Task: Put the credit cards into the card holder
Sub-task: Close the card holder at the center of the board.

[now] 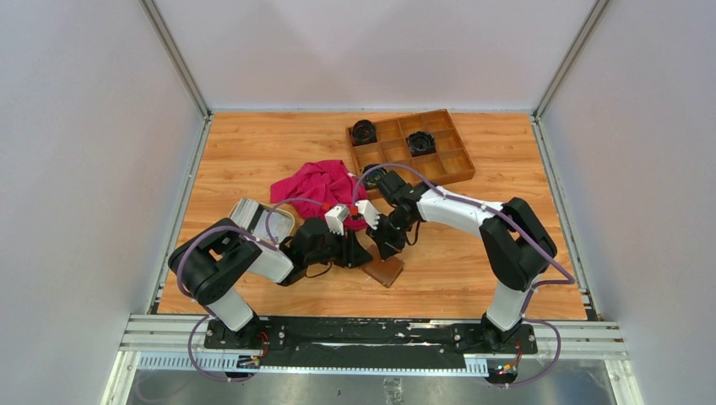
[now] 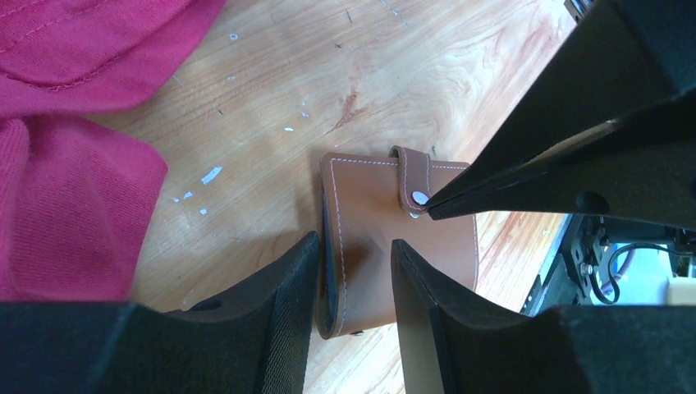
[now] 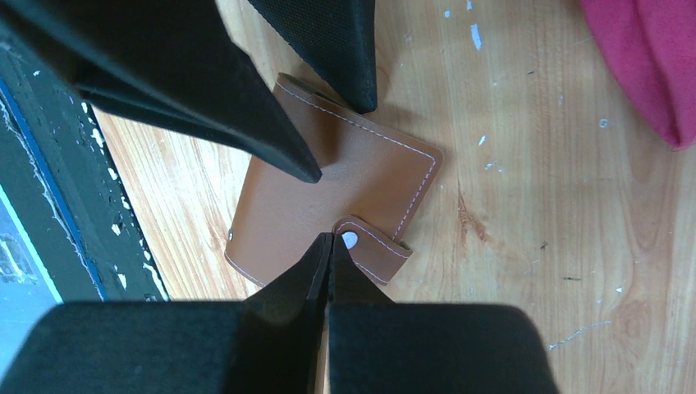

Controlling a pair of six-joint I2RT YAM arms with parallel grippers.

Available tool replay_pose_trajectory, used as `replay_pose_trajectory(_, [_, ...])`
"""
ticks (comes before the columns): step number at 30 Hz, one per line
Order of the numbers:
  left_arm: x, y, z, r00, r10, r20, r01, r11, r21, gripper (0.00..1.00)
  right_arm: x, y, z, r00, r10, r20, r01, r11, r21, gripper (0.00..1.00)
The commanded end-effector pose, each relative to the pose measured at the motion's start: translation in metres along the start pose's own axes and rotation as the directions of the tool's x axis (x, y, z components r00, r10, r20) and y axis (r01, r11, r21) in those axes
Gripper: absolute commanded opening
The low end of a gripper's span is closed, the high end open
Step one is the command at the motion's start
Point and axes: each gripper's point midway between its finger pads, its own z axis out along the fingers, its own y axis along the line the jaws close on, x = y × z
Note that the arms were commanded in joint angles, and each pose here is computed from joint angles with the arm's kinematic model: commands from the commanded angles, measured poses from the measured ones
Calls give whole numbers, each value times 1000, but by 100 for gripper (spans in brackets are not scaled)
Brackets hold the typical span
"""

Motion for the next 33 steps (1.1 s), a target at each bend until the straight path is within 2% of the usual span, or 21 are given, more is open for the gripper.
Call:
replay_pose_trajectory(1, [12, 8, 2, 1000, 3, -27, -4, 1000, -23, 43, 7, 14, 4, 997, -52, -52, 49, 998, -50, 0])
replay_pose_trajectory(10, [15, 14, 5, 999, -21, -36, 20, 999, -46, 38, 13, 21, 13, 995, -64, -82, 57, 995, -79, 0])
replay_pose_trajectory(22, [13, 13, 3, 999, -25, -26, 23, 999, -45, 37, 23, 26, 25, 992, -44, -120, 35, 997, -71, 0])
replay_pose_trajectory(33, [-17, -4, -24, 995, -10, 99, 16, 998, -54, 47, 4, 4, -8, 1000, -9, 10, 9, 1000, -3, 0])
